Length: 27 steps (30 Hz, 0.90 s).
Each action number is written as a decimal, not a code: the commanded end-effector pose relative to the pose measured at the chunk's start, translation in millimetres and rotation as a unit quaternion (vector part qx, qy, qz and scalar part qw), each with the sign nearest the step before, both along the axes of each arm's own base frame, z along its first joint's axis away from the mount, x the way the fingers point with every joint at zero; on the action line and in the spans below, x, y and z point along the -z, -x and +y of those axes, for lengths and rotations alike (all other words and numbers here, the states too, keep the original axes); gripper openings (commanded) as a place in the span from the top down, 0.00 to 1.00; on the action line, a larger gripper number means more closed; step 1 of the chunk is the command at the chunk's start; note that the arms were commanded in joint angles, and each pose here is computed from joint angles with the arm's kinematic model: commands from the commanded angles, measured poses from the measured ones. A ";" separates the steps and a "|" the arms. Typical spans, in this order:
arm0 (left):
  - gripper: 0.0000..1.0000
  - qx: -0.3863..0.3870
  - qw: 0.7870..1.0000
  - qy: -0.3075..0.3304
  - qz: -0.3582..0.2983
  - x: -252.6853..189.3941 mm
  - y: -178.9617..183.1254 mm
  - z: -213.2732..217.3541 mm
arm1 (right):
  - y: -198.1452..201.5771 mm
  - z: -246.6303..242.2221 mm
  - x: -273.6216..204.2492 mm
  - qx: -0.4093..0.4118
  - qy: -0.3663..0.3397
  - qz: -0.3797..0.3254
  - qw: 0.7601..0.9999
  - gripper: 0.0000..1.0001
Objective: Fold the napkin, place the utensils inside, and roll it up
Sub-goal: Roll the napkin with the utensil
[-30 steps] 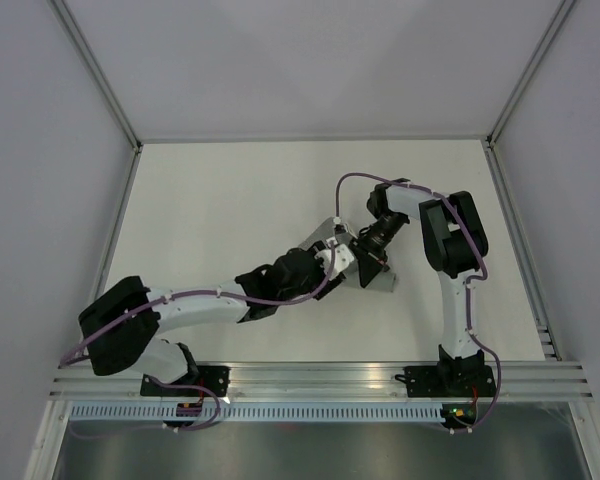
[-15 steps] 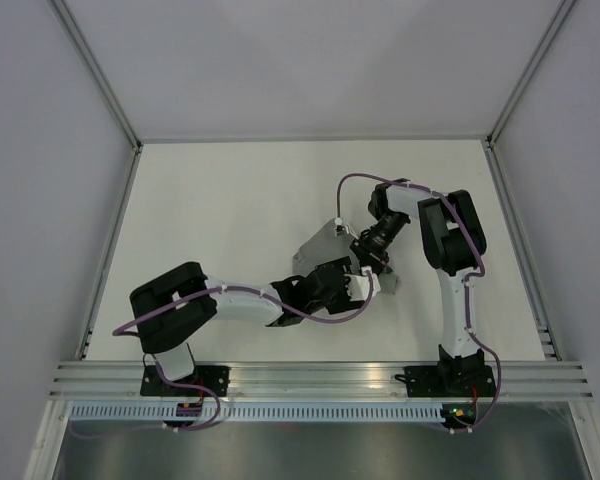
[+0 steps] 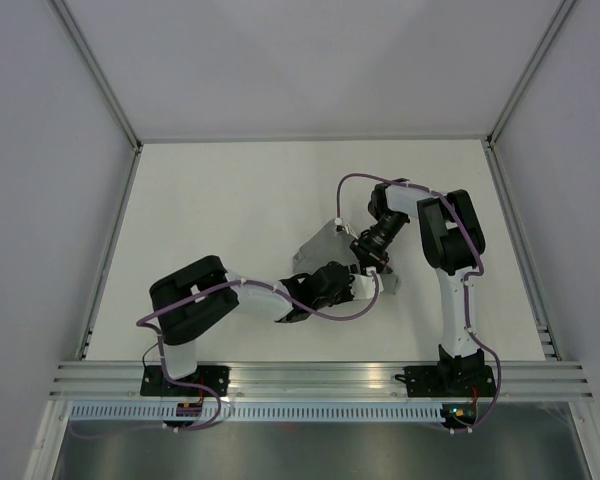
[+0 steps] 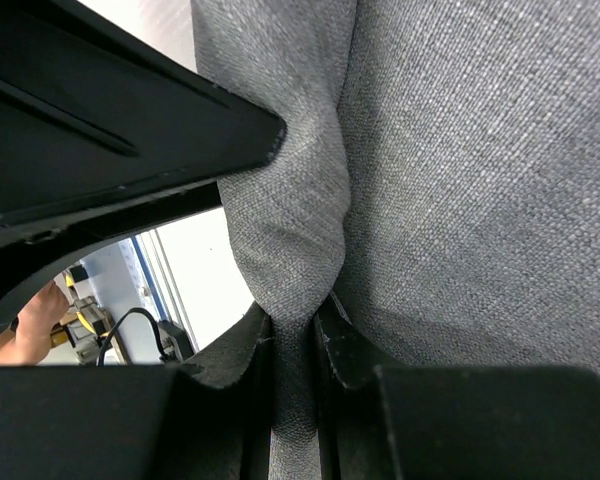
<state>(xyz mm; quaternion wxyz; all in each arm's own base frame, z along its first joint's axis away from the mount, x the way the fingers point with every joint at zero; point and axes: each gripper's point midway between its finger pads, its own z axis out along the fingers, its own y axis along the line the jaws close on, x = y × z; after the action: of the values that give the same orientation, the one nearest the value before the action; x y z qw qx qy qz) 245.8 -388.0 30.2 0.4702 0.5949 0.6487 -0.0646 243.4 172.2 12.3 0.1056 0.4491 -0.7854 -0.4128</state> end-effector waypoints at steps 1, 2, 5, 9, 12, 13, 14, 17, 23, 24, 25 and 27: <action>0.59 0.022 0.999 0.009 0.042 7.8 6.9 -12.9 | -18.9 -22.3 43.1 -0.043 0.052 -0.059 0.996 0.86; 0.62 0.022 0.998 0.001 0.053 13.1 8.6 -10.5 | -18.9 -22.3 43.1 -0.043 0.052 -0.059 0.996 0.86; 0.68 0.025 0.995 -0.002 0.092 23.6 14.6 -10.5 | -19.0 -22.2 42.2 -0.042 0.052 -0.062 0.996 0.86; 0.82 0.031 0.989 -0.007 0.145 36.6 22.1 -10.4 | -18.7 -22.1 42.6 -0.038 0.054 -0.067 0.996 0.84; 0.91 0.029 0.983 -0.015 0.178 48.4 26.5 -6.3 | -19.8 -20.8 38.6 -0.031 0.050 -0.078 0.995 0.75; 0.92 0.031 0.981 -0.017 0.190 51.9 28.0 -5.7 | -20.5 -19.7 37.8 -0.030 0.047 -0.082 0.995 0.72; 0.94 0.033 0.978 -0.015 0.206 54.0 31.8 -5.9 | -20.7 -18.9 33.0 -0.024 0.046 -0.089 0.995 0.66; 0.95 0.034 0.967 -0.019 0.253 61.6 36.2 -2.4 | -23.8 -14.4 20.4 -0.009 0.034 -0.109 0.993 0.53; 0.95 0.028 0.945 -0.014 0.325 66.6 37.4 7.5 | -44.1 -9.3 -4.7 0.046 0.030 -0.175 0.983 0.45; 0.95 0.025 0.943 -0.009 0.333 65.8 34.3 8.1 | -48.7 -9.6 -8.0 0.070 0.039 -0.179 0.981 0.44; 0.95 0.024 0.941 -0.006 0.338 65.3 33.5 7.7 | -59.1 -12.2 -6.9 0.086 0.044 -0.200 0.975 0.44; 0.95 0.021 0.932 -0.008 0.361 66.8 34.6 11.6 | -71.0 -14.9 -18.0 0.110 0.044 -0.231 0.966 0.43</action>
<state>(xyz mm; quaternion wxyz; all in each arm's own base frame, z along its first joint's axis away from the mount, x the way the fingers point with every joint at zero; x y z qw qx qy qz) 260.3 -412.6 25.3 0.3600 0.5665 0.6984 -0.2484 258.0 156.7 24.6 0.0162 0.4362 -0.8365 -0.3314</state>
